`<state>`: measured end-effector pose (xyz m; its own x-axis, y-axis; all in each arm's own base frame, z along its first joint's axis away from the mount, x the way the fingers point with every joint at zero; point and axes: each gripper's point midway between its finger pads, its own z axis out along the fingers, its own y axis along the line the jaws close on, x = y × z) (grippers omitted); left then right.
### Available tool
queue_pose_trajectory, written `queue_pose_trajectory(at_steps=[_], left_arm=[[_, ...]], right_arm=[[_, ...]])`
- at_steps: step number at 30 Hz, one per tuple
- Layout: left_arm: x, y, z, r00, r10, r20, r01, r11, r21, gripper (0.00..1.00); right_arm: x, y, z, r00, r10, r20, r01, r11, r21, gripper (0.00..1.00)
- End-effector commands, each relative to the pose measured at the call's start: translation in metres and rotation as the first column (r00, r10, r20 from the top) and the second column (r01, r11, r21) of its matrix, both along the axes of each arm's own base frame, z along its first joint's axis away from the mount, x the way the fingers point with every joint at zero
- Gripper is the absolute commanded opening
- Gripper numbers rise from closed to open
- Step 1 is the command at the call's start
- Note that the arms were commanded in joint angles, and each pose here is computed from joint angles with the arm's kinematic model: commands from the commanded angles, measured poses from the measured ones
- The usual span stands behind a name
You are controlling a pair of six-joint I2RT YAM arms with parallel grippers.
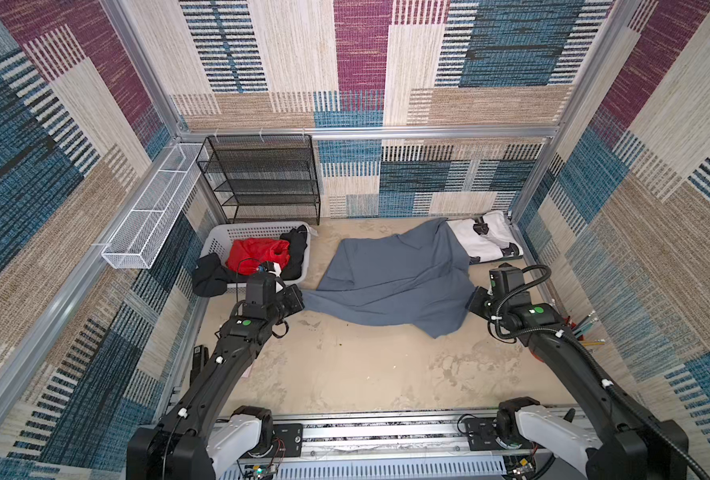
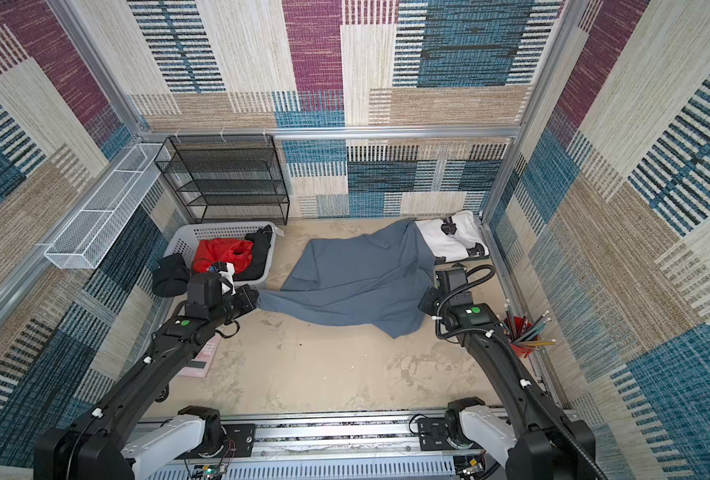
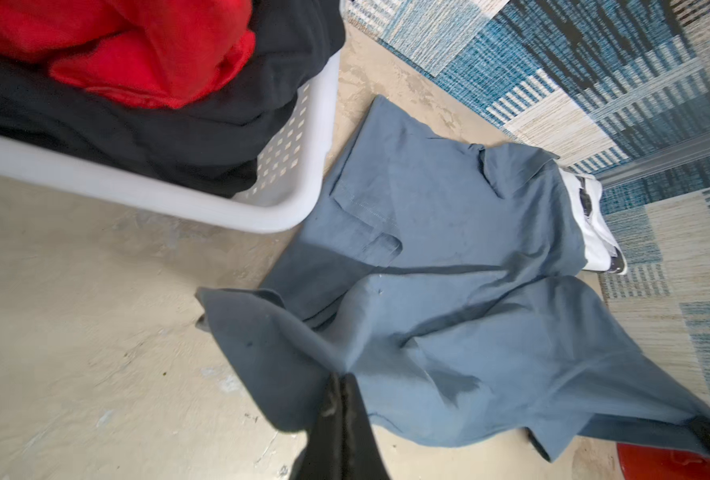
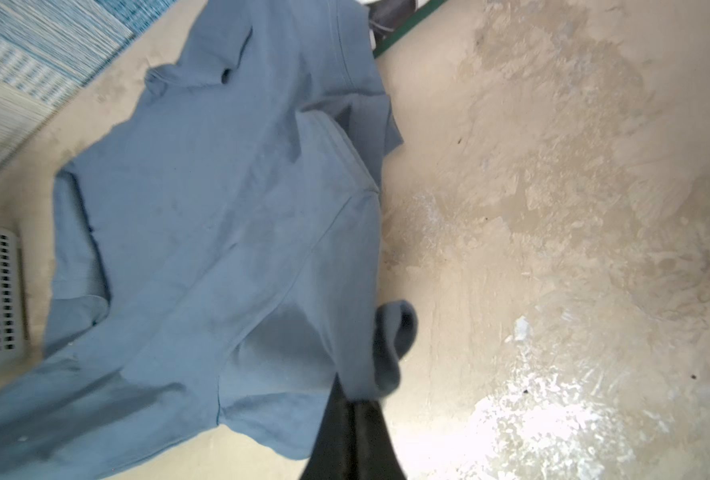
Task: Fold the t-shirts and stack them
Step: 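Pull the hem toward the robot with both grippers to spread the shirt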
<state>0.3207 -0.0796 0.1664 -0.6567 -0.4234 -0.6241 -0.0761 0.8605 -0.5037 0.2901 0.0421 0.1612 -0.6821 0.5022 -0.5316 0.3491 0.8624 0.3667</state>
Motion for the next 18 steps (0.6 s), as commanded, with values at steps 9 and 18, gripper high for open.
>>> queue_pose_trajectory(at_steps=[9, 18], left_arm=[[-0.062, 0.014, -0.058, 0.989, 0.071, -0.128, -0.070, 0.997, 0.009, 0.00], [-0.093, 0.030, -0.096, 0.955, 0.164, -0.246, -0.155, 0.986, 0.056, 0.00]], right_arm=[[-0.079, -0.015, -0.010, 0.971, -0.144, -0.193, 0.156, 0.987, 0.047, 0.00], [-0.108, -0.007, -0.045, 0.961, -0.096, -0.258, 0.125, 0.988, 0.096, 0.00]])
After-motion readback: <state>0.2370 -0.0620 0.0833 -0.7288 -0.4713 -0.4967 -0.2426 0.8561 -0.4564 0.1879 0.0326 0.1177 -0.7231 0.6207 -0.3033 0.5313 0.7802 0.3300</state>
